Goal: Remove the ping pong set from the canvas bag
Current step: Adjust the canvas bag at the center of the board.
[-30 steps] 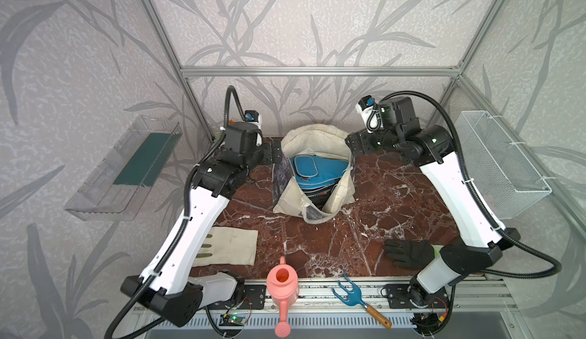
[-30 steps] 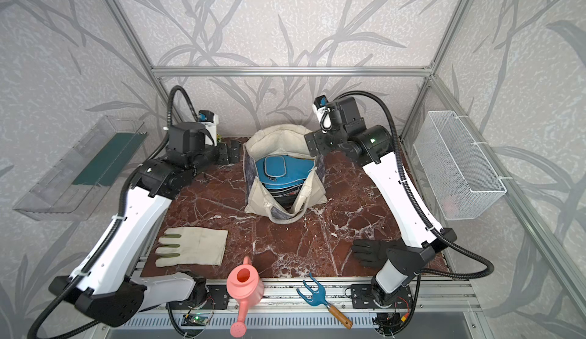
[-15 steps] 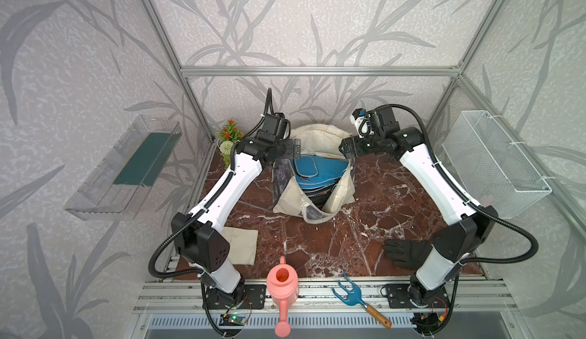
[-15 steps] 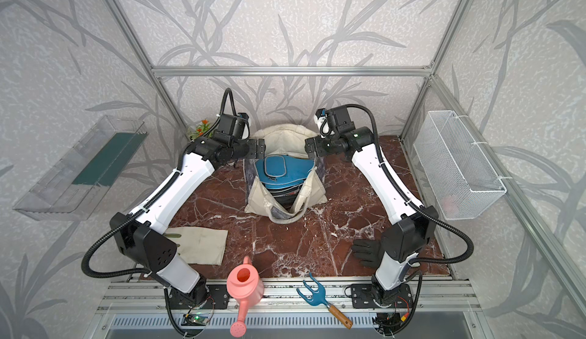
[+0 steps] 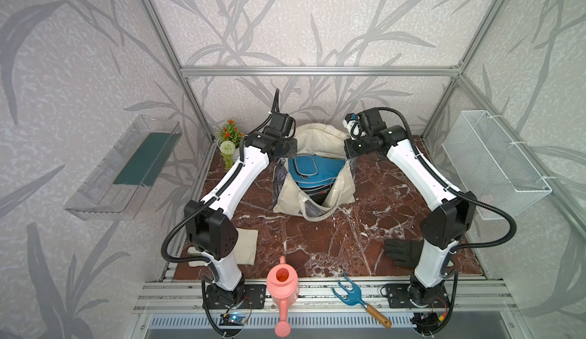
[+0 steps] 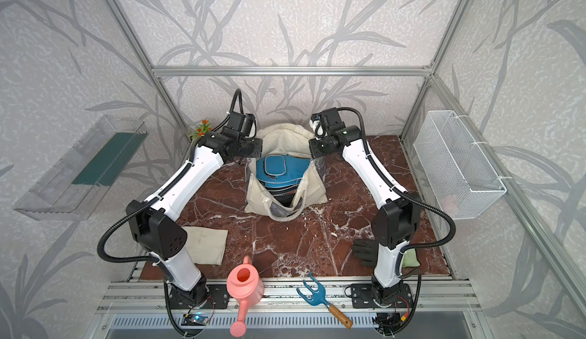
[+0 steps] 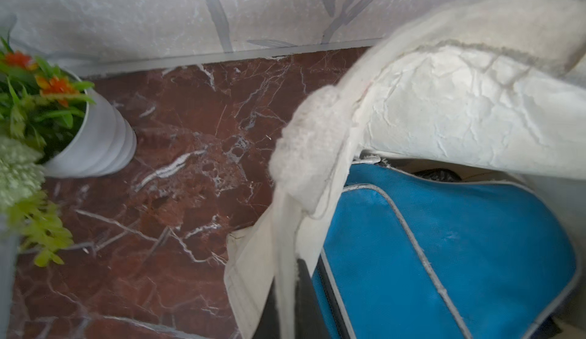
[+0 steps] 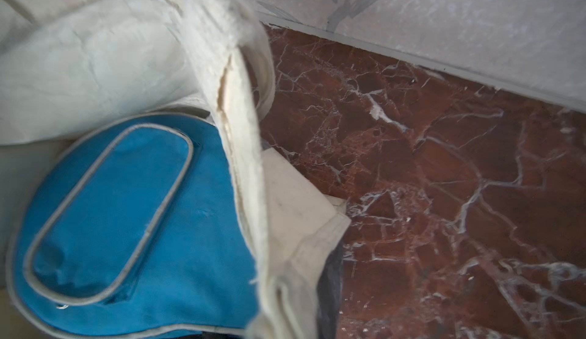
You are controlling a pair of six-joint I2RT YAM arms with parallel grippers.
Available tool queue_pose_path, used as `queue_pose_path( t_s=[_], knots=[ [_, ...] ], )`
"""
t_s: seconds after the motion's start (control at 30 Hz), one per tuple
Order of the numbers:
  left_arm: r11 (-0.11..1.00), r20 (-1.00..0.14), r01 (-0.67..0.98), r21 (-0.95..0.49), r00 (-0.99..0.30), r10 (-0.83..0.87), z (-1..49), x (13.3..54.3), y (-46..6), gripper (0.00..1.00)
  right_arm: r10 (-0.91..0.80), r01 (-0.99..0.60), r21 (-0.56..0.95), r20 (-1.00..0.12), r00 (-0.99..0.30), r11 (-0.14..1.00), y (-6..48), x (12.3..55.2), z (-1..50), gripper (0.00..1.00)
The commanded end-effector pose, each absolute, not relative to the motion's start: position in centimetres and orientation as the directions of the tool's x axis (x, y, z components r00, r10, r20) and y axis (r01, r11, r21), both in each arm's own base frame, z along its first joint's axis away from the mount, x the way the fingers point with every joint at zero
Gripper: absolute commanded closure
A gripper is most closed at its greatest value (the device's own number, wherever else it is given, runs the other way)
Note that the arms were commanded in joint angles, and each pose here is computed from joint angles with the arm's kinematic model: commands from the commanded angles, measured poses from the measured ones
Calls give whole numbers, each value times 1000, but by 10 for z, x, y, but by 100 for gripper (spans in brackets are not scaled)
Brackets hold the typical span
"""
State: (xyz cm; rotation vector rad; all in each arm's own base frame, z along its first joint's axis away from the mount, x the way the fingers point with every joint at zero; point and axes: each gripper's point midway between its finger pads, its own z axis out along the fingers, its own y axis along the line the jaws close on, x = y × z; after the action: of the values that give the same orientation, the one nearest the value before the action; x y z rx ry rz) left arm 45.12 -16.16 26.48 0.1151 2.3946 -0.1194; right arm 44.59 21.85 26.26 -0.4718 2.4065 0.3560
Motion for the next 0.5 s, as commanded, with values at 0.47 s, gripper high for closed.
queue_pose_path(
  t_s=[0.47],
  knots=[
    [981, -898, 163, 101, -410, 160, 407, 537, -140, 100, -316, -527, -24, -824, -471, 850, 222, 477, 366, 100]
  ],
)
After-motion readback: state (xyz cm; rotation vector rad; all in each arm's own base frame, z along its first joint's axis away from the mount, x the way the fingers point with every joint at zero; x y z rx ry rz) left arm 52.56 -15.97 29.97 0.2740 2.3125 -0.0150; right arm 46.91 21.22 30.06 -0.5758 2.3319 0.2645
